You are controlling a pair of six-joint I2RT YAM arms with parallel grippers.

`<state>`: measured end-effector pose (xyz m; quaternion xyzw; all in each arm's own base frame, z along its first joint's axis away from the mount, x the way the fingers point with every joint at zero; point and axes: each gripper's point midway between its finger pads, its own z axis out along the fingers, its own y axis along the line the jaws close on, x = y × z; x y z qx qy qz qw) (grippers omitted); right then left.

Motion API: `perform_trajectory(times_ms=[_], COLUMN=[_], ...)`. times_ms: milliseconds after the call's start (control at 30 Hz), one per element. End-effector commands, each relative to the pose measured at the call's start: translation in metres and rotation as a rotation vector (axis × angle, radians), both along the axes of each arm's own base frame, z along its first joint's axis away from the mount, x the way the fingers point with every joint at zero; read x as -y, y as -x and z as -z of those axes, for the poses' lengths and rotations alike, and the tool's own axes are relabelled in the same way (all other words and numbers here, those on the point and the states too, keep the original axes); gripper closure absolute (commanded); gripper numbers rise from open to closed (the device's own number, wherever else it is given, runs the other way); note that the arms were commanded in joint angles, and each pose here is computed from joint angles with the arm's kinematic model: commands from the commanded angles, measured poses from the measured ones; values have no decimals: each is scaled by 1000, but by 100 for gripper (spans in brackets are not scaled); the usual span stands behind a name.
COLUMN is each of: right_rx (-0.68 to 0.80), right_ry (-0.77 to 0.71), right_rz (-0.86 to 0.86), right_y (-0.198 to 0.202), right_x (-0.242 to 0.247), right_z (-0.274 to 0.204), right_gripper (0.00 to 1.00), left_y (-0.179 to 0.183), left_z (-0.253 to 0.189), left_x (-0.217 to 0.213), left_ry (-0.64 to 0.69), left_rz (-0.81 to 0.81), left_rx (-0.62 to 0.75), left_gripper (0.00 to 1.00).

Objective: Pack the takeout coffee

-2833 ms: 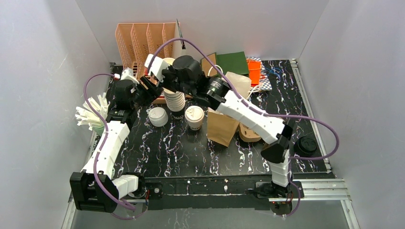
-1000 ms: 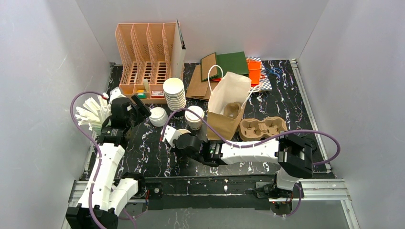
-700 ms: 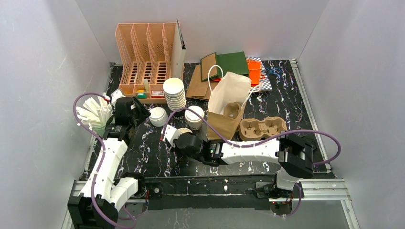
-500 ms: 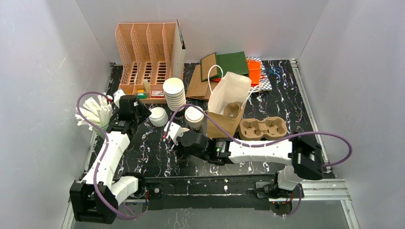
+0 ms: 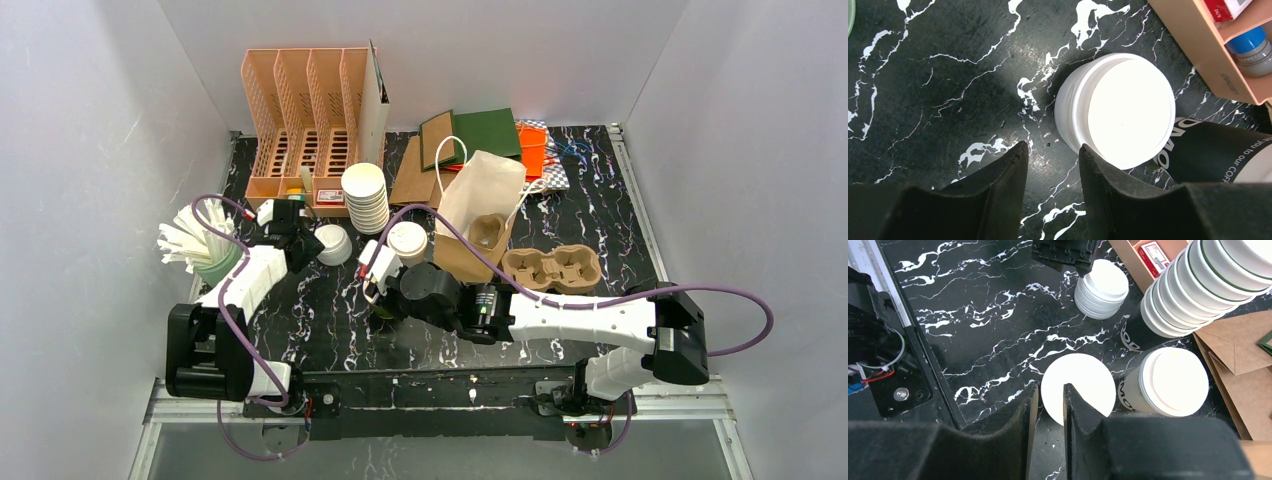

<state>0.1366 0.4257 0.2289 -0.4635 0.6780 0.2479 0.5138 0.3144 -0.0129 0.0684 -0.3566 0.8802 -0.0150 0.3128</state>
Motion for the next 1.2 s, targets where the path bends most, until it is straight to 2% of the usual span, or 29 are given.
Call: perform_trajectory(times_ms=[0, 333, 633, 767, 1167], right_rx=[7, 19, 22, 23, 25], right_ry=[-42, -34, -29, -25, -25], right_rz=[-7, -6, -6, -2, 4], right_y=[3, 2, 1, 0, -1], right_x=[-1, 0, 0, 0, 2], right_z=[-17, -16, -15, -14, -14], right_gripper=[67, 67, 67, 67, 67], left_y=[-20, -30, -39, -39, -38], left_z=[-21, -35, -28, -25, -16], left_x=[2, 4, 11, 12, 11], left_ry=[20, 30, 60, 65, 60], left_rz=[-18, -16, -2, 3, -6], left_rx=[83, 144, 131, 125, 104], left_gripper=[61, 64, 66, 70, 71])
